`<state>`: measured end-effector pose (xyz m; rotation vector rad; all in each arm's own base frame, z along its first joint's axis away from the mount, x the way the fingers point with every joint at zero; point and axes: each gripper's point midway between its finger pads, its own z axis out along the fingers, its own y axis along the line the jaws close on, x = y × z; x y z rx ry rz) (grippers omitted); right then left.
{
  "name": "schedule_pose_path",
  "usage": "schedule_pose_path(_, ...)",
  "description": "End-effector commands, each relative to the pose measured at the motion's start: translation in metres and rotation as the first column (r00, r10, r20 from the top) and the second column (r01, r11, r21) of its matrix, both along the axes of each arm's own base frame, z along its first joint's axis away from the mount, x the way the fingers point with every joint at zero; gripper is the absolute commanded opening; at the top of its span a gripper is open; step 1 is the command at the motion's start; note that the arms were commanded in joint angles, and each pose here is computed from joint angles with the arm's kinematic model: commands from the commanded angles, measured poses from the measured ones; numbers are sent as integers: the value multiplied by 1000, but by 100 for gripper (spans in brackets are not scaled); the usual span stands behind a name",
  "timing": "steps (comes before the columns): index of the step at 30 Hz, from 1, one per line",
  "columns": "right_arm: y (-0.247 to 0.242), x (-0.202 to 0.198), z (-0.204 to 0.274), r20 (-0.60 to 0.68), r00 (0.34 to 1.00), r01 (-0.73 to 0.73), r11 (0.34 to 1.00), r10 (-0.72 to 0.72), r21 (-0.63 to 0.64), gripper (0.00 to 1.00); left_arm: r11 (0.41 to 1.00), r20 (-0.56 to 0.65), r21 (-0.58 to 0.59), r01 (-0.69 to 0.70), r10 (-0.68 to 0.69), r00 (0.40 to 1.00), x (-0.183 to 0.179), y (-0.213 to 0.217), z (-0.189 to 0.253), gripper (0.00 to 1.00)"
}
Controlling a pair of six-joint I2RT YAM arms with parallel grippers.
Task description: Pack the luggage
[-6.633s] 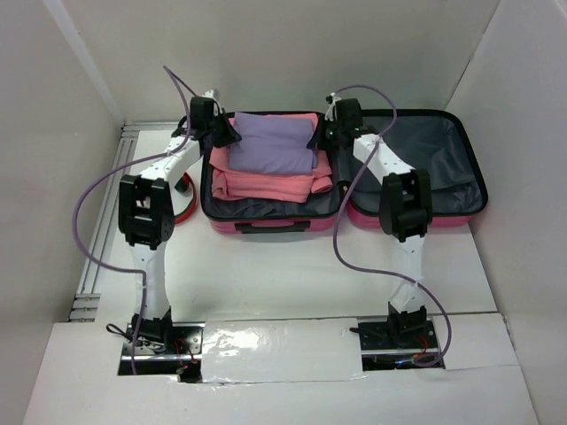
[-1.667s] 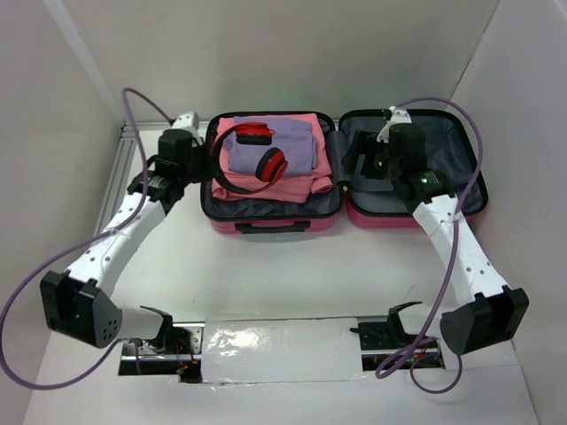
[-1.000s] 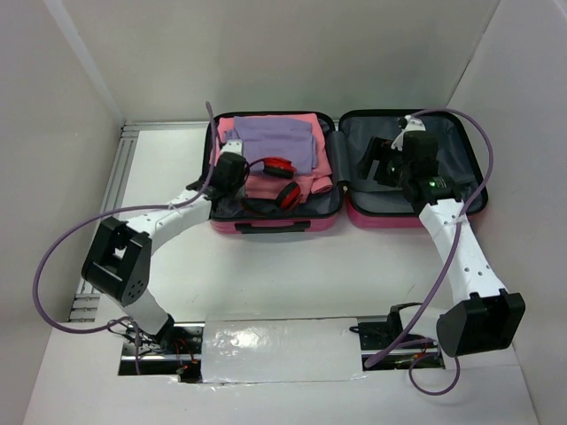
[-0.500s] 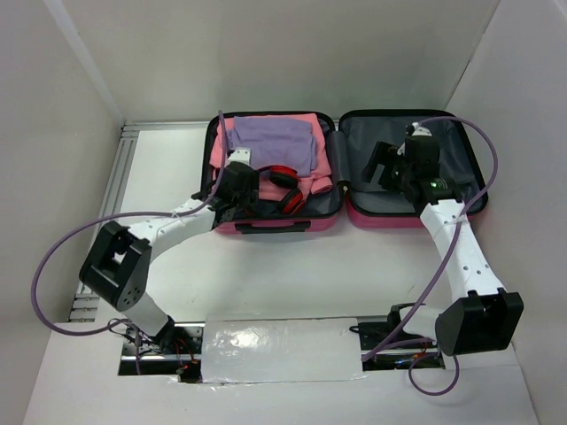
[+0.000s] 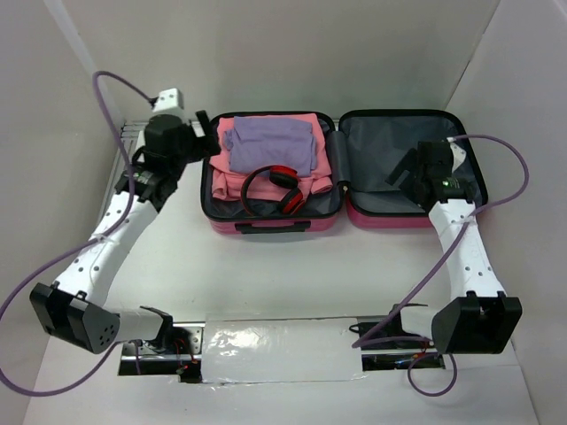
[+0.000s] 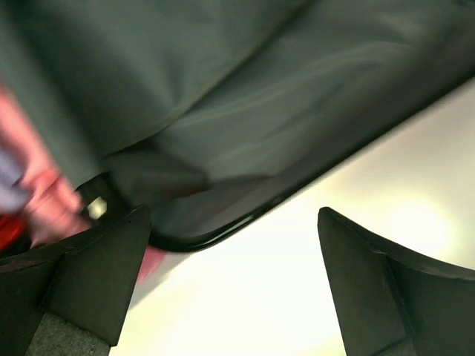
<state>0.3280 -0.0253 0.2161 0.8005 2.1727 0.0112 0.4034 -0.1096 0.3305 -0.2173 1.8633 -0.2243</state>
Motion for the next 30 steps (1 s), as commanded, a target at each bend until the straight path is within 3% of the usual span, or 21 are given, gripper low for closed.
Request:
schedule_pose_path(1, -32, -19, -9, -56, 980, 191, 981, -192, -23, 100, 999, -127, -51, -14, 7, 992, -9, 20, -28, 100)
schedule_pose_path(7, -55, -30, -37, -55, 953, 300, 954, -299, 6, 100, 987, -284, -144, -71, 28, 958, -10, 61, -98, 100)
schedule_pose_path(12, -63, -28, -65, -126, 936, 332, 943, -328, 11, 100, 982, -304, -157, -104, 52, 951, -11, 77, -109, 100)
schedule_pose_path(20, -91, -13, -97, -96, 912, 404, 913, -398, 54, 99, 978, -337, -173, -118, 54, 940, -10, 82, -124, 100)
schedule_pose_path(25, -108, -10, -121, -128, 894, 433, 902, -429, 4, 89, 977, -363, -140, -163, 102, 926, -12, 91, -134, 100)
schedule_pose_path(30, -126, -1, -116, -80, 886, 456, 889, -457, -34, 79, 981, -393, -113, -160, 104, 914, -10, 88, -145, 100)
